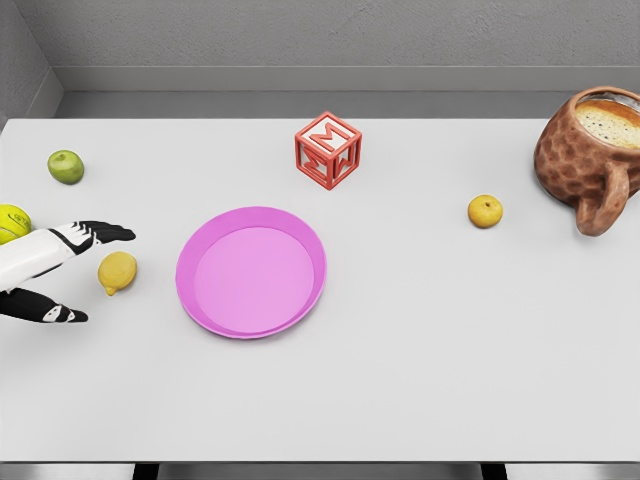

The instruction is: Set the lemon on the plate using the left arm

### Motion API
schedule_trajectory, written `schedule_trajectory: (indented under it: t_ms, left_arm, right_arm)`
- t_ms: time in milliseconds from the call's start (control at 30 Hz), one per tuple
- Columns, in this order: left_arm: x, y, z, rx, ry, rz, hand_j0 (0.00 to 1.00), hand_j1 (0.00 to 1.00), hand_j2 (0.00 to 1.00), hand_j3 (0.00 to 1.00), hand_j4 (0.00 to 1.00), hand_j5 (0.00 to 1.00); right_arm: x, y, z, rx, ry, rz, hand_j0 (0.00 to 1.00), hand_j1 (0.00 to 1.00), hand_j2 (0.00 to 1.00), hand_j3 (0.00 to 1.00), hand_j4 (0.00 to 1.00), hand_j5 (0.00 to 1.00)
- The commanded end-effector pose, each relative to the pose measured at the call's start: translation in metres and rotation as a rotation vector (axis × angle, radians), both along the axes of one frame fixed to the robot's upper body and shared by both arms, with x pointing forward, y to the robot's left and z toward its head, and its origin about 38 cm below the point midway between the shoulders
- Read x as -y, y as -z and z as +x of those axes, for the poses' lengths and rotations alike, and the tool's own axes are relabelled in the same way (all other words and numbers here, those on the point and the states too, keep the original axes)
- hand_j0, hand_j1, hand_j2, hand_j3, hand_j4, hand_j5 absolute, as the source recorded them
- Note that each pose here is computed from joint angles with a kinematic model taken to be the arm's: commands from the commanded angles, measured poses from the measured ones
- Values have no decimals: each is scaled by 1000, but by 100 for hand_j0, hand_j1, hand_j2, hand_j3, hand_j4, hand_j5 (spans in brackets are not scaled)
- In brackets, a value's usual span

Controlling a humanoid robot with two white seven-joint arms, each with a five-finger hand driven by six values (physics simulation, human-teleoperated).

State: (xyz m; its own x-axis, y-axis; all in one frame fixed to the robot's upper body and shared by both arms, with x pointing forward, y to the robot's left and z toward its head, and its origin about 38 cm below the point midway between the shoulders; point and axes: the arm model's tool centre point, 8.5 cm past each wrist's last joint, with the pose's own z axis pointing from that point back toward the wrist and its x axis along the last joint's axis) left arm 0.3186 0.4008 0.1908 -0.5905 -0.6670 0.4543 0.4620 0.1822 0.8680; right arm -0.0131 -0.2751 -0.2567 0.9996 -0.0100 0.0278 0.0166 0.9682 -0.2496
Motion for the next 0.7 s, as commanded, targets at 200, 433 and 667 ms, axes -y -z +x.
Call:
schedule_trajectory:
  t_ms: [200, 433, 667]
  left_arm:
    - [-5, 2, 0, -27, 14, 75, 100, 100, 100, 100, 100, 100]
    - [-7, 7, 1, -55, 39, 173, 100, 100, 100, 100, 100, 100]
    - [-11, 4, 24, -2, 3, 244, 100, 100, 100, 100, 100, 100]
  right_arm:
    - [0, 0, 0, -1, -2, 2, 100, 100, 100, 100, 100, 100]
    - [0, 0, 0, -1, -2, 2, 100, 100, 100, 100, 100, 100]
    - [0, 0, 0, -1, -2, 2, 100, 100, 100, 100, 100, 100]
